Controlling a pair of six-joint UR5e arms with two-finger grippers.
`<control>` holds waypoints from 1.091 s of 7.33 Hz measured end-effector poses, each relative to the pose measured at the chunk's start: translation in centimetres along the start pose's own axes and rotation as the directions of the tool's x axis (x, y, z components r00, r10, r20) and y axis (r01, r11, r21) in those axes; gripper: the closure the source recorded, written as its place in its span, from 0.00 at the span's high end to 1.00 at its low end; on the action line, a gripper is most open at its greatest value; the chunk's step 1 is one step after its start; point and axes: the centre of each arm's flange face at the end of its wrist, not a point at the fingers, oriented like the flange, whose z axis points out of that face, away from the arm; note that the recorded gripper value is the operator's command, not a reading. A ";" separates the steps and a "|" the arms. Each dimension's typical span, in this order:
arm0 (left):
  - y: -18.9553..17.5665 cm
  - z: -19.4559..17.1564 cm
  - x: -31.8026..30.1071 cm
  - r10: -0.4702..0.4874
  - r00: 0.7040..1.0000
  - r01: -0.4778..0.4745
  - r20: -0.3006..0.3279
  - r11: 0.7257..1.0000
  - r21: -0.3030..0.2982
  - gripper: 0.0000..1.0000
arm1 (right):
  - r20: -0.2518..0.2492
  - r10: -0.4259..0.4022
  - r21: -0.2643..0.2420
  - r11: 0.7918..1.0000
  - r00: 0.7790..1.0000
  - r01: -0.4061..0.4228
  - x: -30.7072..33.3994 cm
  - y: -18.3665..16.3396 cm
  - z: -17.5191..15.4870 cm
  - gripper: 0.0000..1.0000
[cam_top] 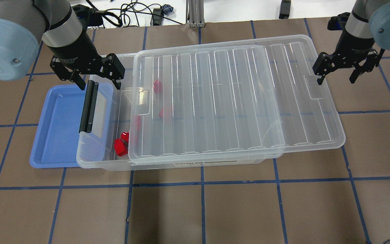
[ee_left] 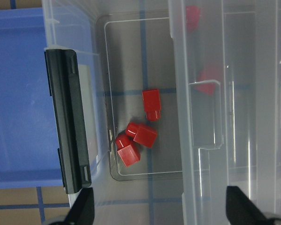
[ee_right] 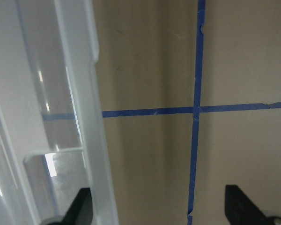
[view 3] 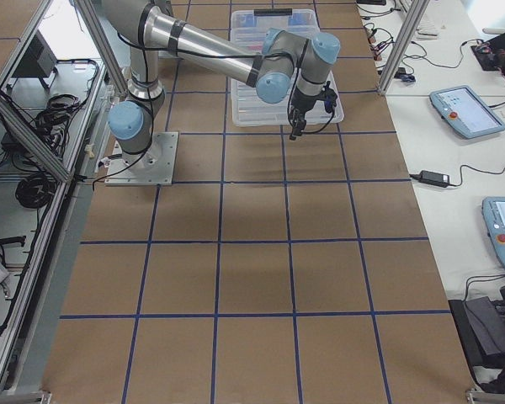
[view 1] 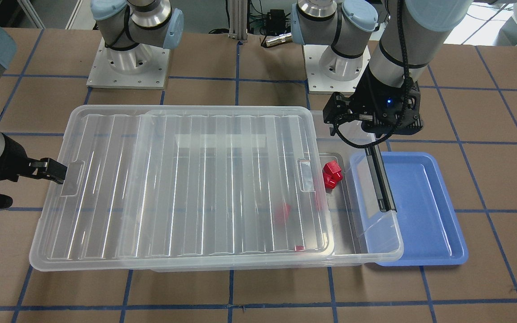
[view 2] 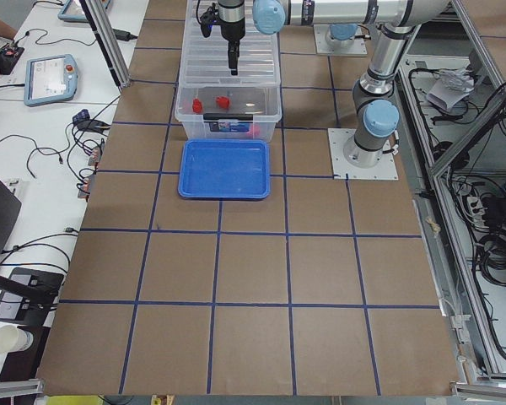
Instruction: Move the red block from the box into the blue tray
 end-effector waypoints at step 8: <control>-5.9 11.8 1.4 0.017 1.000 -0.018 -0.015 0.999 -0.031 1.00 | 0.004 -0.054 0.010 0.999 0.999 0.054 6.0 0.2 0.3 1.00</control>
